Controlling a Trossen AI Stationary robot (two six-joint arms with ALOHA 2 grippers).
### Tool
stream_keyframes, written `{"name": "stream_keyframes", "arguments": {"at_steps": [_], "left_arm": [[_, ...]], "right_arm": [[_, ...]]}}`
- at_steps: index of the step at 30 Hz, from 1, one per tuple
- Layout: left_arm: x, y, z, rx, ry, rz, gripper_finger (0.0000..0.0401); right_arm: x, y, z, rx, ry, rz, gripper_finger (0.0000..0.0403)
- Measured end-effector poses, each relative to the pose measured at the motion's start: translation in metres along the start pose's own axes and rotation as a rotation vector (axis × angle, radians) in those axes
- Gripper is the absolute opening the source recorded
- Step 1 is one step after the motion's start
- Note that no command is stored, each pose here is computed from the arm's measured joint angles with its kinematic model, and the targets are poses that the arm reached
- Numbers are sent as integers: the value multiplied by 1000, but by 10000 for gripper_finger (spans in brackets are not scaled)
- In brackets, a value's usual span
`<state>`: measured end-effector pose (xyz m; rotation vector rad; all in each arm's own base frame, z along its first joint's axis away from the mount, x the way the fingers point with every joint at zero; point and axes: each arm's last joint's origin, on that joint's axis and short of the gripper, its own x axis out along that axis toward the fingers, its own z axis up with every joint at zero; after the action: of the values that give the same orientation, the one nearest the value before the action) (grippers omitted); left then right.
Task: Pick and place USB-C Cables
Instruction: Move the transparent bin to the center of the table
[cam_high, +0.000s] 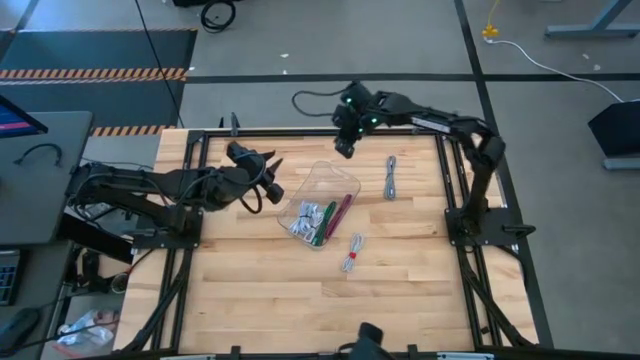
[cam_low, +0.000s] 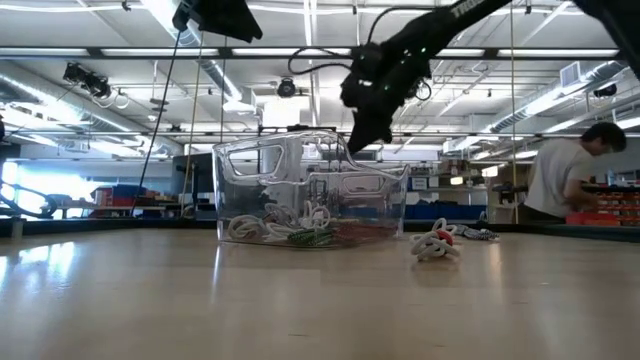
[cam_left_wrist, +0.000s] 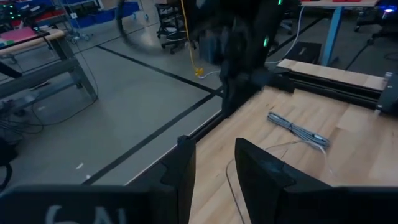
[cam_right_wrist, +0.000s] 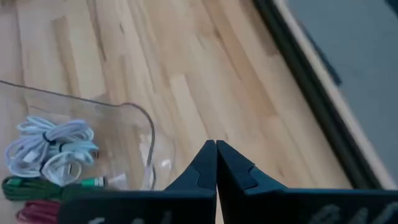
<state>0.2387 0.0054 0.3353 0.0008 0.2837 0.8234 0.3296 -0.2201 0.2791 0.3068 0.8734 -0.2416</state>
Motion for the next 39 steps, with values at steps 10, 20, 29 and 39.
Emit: {"name": "stream_keyframes", "arguments": {"at_steps": [10,20,29,39], "left_arm": [[7,7,1,-8,7,41,118],[9,9,1,-11,8,51,118],[9,9,1,-10,9,52,118],[9,9,1,-10,10,52,118]], "right_arm": [[30,19,54,-141,-57,139,1],[59,23,80,-177,55,190,0],[89,17,62,-139,205,203,0],[86,19,48,-105,349,201,0]]}}
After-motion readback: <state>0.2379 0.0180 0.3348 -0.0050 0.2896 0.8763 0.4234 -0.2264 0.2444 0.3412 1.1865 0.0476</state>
